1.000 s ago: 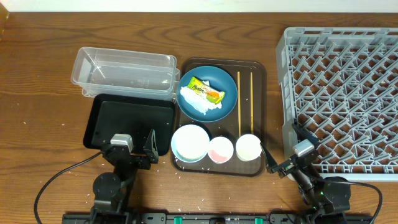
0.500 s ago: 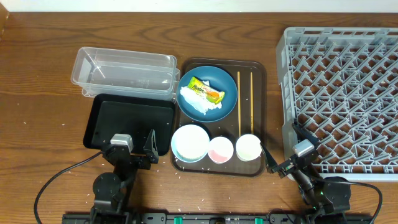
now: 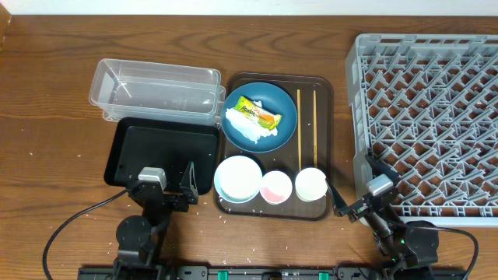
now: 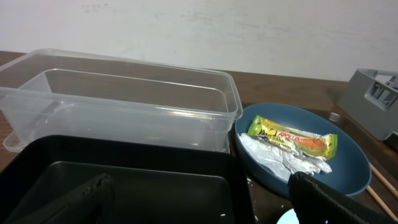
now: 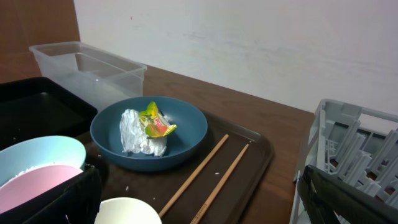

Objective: Sort waste into correct bins and load items into the dishwasher rack

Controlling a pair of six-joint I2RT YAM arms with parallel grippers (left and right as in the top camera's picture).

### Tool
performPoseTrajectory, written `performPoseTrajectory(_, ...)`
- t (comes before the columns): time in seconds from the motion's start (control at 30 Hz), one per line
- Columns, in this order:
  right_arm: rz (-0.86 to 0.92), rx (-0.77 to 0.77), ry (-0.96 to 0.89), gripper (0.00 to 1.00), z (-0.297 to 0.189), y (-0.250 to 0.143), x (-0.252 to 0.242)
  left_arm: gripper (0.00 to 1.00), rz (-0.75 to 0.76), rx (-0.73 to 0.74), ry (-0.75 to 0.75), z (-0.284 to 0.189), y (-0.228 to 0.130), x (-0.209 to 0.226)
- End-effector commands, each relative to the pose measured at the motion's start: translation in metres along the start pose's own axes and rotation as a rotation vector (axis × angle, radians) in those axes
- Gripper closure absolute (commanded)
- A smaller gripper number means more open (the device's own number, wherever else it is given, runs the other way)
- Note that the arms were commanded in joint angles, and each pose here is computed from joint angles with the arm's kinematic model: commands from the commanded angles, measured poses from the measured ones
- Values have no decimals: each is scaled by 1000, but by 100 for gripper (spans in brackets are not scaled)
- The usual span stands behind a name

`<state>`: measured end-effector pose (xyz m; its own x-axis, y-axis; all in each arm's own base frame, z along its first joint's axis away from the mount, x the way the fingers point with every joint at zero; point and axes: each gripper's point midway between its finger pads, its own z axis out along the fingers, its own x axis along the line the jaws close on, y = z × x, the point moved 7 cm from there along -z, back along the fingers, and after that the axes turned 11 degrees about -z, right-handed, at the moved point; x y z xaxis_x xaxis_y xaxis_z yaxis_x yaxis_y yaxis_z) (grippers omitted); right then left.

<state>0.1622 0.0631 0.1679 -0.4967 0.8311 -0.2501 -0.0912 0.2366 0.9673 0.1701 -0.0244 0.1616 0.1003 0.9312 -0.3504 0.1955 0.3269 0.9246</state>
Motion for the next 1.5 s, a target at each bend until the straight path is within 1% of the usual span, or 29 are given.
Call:
performPoseTrajectory(0.0, -4, 6, 0, 1, 0, -1, 0, 9, 11, 30, -2, 2, -11, 3)
performPoseTrajectory(0.63, -6, 4, 0, 1, 0, -1, 0, 9, 11, 29, -2, 2, -10, 3)
performPoseTrajectory(0.73, -13, -12, -17, 1, 0, 2, -2, 8, 12, 9, -13, 2, -7, 1)
performPoseTrajectory(0.8, -15, -21, -9, 1, 0, 3, -1, 8, 8, 26, -50, 2, -9, -3)
performPoseTrajectory(0.9, -8, -45, 18, 1, 0, 7, 1, 8, 7, 65, -155, 1, -13, -13)
performPoseTrajectory(0.97, 49, -79, 84, 1, -1, 12, 7, 8, 7, 92, -238, -1, -15, -21)
performPoseTrajectory(1.07, 171, -78, 126, 1, -1, 13, 11, 8, -5, 114, -300, -3, -16, -28)
performPoseTrajectory(1.17, 259, -80, 129, 1, -2, 17, 10, 8, -77, 93, -319, -8, -2, -35)
performPoseTrajectory(1.27, 261, -101, 125, 1, -7, 38, 6, 8, -70, 43, -353, -18, 27, -47)
performPoseTrajectory(1.33, 258, -98, 102, 1, -13, 57, 1, 8, -68, 42, -369, -25, 47, -56)
performPoseTrajectory(1.4, 254, -67, 78, 1, -19, 74, -4, 8, -76, 86, -376, -29, 63, -64)
performPoseTrajectory(1.47, 263, -3, 55, 1, -22, 87, -10, 8, -96, 169, -363, -29, 77, -72)
